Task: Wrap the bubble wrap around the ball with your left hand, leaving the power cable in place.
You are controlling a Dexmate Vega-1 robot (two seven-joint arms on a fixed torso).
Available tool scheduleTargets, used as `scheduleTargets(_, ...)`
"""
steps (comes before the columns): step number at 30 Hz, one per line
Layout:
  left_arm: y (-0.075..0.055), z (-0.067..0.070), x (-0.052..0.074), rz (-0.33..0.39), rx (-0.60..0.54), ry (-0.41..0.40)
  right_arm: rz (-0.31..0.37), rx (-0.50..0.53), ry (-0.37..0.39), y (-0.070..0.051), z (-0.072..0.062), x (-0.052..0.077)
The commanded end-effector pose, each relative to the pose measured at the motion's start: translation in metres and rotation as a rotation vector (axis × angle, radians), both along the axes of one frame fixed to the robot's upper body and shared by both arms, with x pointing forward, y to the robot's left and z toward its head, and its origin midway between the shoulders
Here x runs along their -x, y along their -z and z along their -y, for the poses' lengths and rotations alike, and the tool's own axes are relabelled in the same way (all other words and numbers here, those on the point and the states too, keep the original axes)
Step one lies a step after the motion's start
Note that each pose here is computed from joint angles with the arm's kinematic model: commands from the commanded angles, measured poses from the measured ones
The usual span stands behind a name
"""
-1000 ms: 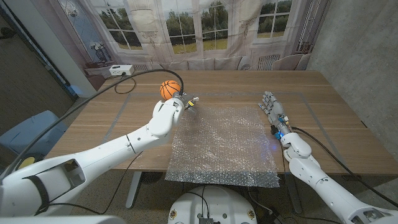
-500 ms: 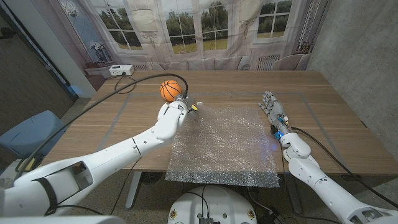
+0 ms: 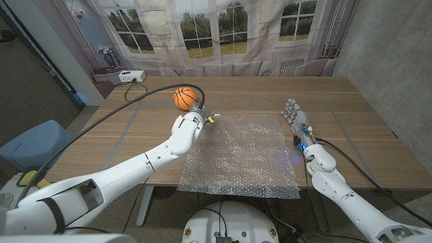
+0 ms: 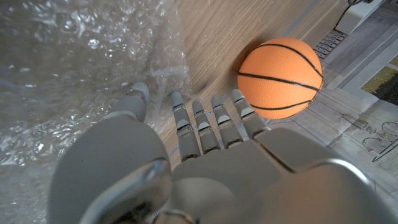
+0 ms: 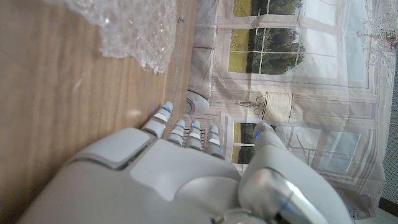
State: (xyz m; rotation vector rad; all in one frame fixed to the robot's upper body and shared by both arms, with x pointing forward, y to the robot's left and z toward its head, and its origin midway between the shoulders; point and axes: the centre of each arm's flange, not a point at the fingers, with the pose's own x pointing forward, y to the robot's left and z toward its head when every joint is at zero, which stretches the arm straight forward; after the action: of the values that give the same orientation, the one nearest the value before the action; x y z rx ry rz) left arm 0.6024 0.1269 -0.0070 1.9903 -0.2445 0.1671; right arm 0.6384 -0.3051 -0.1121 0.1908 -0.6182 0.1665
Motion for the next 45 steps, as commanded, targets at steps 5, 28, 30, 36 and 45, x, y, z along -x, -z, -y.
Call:
scheduleTargets(5,0.016,-0.011,0.007,0.224,0.049,0.134,-0.005,0.008,0.011,-0.001,-0.007,0.002)
scheduleTargets(28,-0.019,-0.025,0.04,0.579,0.086,0.167,0.017,0.026,0.003,-0.01,-0.012,0.003)
scheduleTargets(30,-0.024,-0.027,0.041,0.59,0.077,0.145,0.02,0.031,0.002,-0.013,-0.012,0.002)
scheduleTargets(36,-0.037,-0.037,0.041,0.619,0.056,0.083,0.031,0.043,-0.001,-0.02,-0.011,0.0)
scheduleTargets(45,-0.057,-0.05,0.042,0.672,0.034,0.029,0.033,0.05,-0.008,-0.024,-0.012,-0.005)
